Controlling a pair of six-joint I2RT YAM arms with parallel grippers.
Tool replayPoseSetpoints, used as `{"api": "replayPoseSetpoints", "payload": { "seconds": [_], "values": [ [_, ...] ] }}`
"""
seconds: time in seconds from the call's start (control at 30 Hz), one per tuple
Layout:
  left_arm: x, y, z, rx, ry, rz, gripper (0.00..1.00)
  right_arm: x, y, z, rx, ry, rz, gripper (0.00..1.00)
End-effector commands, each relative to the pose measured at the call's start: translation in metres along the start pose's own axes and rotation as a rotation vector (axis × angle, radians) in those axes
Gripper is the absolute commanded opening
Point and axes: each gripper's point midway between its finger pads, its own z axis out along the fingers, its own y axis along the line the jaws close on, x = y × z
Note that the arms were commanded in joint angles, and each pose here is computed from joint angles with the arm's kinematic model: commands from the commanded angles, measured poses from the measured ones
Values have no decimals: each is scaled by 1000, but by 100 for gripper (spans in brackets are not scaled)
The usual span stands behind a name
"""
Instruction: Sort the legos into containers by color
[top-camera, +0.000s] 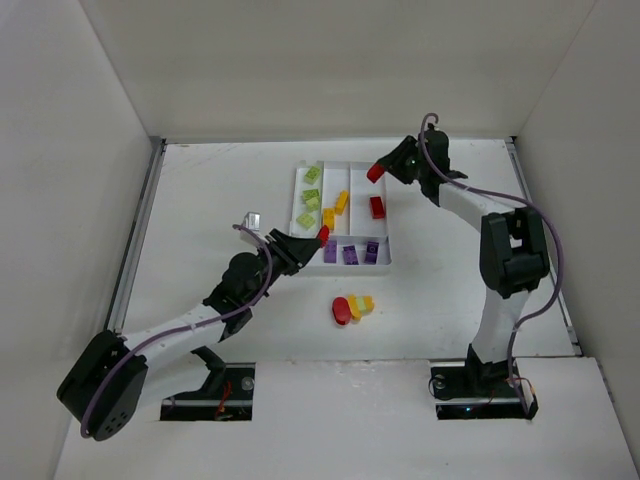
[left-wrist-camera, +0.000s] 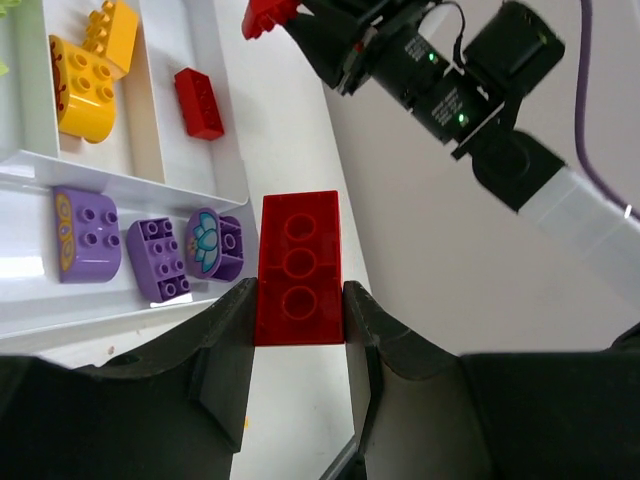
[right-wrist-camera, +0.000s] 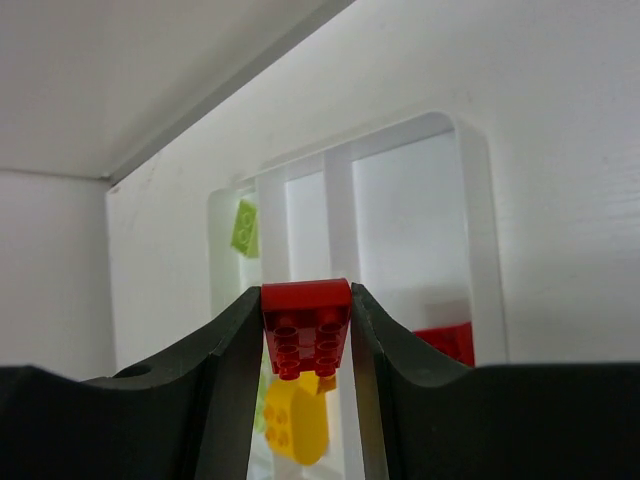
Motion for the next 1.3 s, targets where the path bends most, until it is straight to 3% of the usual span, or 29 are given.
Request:
{"api": "replayPoseSetpoints", "payload": {
  "seconds": [0.0, 0.17, 0.37, 0.43, 0.57, 0.67, 0.73, 0.77, 0.83, 1.1, 1.27],
  "values": [
    [-9, -19, 7, 50, -27, 59, 16, 7, -25, 12, 153, 43, -93, 37],
    [-6, -12, 15, 24, -8, 81, 16, 13, -23, 27, 164, 70, -113, 40],
    [2, -10, 34, -11, 29, 148, 16, 7, -9, 35, 136, 68, -118, 56],
    [4, -9, 43, -25, 40, 167, 16, 3, -4, 32, 129, 58, -120, 61],
    [6, -6, 65, -63, 57, 204, 16, -4, 10, -2, 82, 5, -120, 62],
    [7, -5, 87, -95, 70, 248, 16, -1, 11, -41, 45, -70, -93, 57],
    [8, -3, 102, -119, 75, 283, 16, 4, 5, -70, 28, -136, -67, 42],
    [11, -2, 113, -139, 87, 311, 16, 9, 1, -87, 21, -165, -53, 30],
    [15, 2, 131, -173, 103, 372, 16, 24, -7, -114, 19, -195, -26, 22],
    [22, 32, 196, -356, 160, 577, 17, 77, -22, -185, -28, -211, -30, 28],
    [18, 43, 216, -430, 154, 639, 18, 95, -32, -211, -37, -190, -58, 32]
  ]
}}
